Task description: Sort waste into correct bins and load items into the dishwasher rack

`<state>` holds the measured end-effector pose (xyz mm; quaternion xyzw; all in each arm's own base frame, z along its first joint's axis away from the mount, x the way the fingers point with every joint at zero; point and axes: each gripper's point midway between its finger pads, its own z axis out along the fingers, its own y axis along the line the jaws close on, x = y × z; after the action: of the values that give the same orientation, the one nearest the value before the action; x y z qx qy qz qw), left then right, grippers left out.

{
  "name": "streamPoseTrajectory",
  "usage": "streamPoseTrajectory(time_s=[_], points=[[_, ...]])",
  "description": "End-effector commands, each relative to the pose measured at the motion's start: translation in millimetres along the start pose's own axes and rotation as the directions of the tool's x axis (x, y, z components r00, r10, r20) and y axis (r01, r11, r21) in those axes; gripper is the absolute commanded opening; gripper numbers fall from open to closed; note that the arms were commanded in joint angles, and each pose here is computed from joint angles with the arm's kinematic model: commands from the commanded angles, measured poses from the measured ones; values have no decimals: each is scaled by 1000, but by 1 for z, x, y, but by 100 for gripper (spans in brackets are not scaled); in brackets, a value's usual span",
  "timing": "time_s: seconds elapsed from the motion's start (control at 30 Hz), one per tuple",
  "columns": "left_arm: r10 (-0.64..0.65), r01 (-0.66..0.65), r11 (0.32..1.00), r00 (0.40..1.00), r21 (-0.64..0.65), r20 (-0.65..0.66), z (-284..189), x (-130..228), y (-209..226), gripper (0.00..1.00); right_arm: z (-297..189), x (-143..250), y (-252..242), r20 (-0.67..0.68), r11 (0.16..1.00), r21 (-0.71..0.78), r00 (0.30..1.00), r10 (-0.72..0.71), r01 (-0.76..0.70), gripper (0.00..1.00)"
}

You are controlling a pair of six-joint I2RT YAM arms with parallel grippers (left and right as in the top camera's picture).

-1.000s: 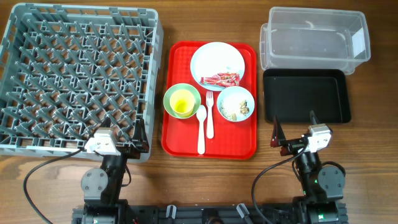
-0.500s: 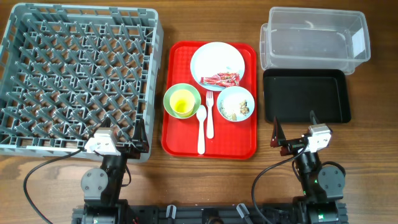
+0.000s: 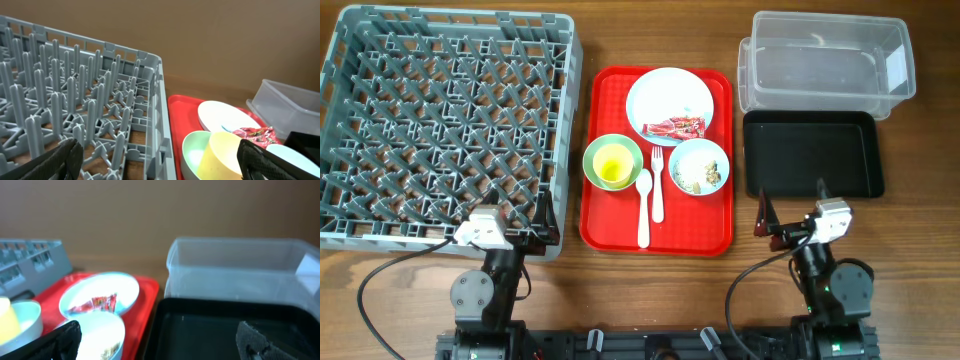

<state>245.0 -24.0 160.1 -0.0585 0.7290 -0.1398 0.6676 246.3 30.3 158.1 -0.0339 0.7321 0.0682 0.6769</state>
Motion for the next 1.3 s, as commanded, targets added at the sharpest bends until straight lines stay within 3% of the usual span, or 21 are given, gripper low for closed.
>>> streamPoseTrajectory(time_s=[0.0, 0.3, 0.53, 0.73, 0.9, 1.13, 1.27], points=[[-37, 37, 999, 999, -9, -22, 1, 2, 1, 100, 1, -2, -1, -58, 999, 11, 998, 36, -36, 100], [-52, 37, 996, 980, -80, -195, -2, -14, -2, 100, 17, -28, 0, -220, 999, 20, 974, 48, -45, 100], [-83, 33, 990, 927, -140, -366, 9, -35, -7, 100, 41, -53, 11, -416, 998, -49, 910, 8, -31, 100], [-129, 21, 980, 827, -199, -547, 22, -45, -10, 100, 55, -65, 26, -581, 989, -134, 814, -30, -60, 100], [-175, 18, 973, 708, -229, -685, 25, -56, -18, 100, 60, -78, 36, -692, 976, -192, 719, -62, -101, 100], [-191, 35, 973, 671, -228, -716, 37, -57, -23, 100, 96, -129, 63, -520, 933, -330, 852, -53, -144, 100], [-192, 34, 973, 671, -228, -716, 37, -57, -23, 100, 105, -131, 101, -468, 869, -475, 876, -118, -136, 99]])
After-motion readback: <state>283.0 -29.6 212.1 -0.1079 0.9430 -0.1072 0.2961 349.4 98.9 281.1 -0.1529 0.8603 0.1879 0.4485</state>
